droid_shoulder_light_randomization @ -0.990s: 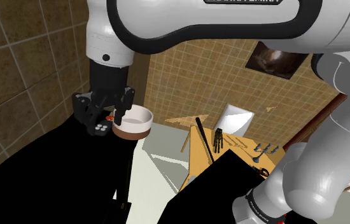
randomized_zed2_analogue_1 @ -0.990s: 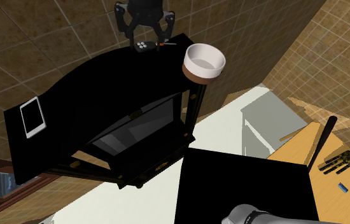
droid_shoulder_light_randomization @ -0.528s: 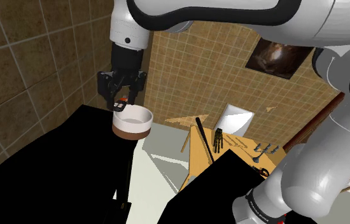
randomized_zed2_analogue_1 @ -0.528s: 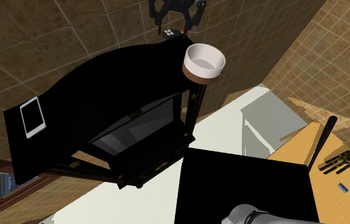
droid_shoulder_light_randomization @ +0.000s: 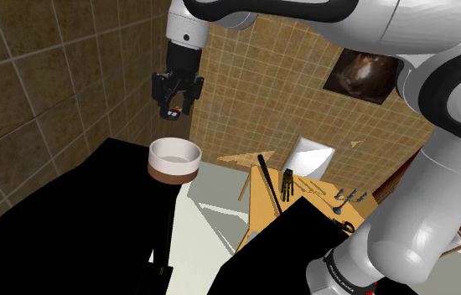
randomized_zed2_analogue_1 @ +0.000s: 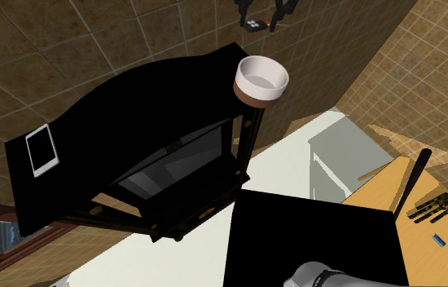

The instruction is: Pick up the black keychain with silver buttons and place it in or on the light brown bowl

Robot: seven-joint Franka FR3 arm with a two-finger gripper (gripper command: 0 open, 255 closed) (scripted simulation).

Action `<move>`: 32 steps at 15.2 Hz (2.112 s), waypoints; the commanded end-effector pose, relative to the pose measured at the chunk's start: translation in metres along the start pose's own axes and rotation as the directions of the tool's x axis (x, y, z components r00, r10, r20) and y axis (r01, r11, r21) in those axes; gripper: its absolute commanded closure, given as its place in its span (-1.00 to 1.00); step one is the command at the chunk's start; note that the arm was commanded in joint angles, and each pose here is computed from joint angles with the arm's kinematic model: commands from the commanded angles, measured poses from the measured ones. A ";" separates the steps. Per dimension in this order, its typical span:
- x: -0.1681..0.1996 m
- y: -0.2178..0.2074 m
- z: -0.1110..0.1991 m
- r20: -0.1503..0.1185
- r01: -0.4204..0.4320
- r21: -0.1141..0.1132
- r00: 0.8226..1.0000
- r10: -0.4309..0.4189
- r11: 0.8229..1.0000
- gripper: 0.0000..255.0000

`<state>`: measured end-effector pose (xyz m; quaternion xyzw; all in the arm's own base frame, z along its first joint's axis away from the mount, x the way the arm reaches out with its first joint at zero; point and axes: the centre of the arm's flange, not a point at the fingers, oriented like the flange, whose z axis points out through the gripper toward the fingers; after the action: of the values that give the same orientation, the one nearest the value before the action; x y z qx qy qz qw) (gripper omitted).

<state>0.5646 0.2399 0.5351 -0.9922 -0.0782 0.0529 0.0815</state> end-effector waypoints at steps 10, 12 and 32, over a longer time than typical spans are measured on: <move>0.006 0.015 0.050 0.000 0.002 0.000 1.000 -0.002 1.000 1.00; 0.007 0.017 0.060 0.000 0.002 0.000 1.000 -0.002 1.000 1.00; 0.009 0.020 0.057 0.000 0.002 0.000 1.000 -0.002 1.000 -1.00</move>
<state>0.5691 0.2310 0.4652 -0.9921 -0.0789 0.0526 0.0816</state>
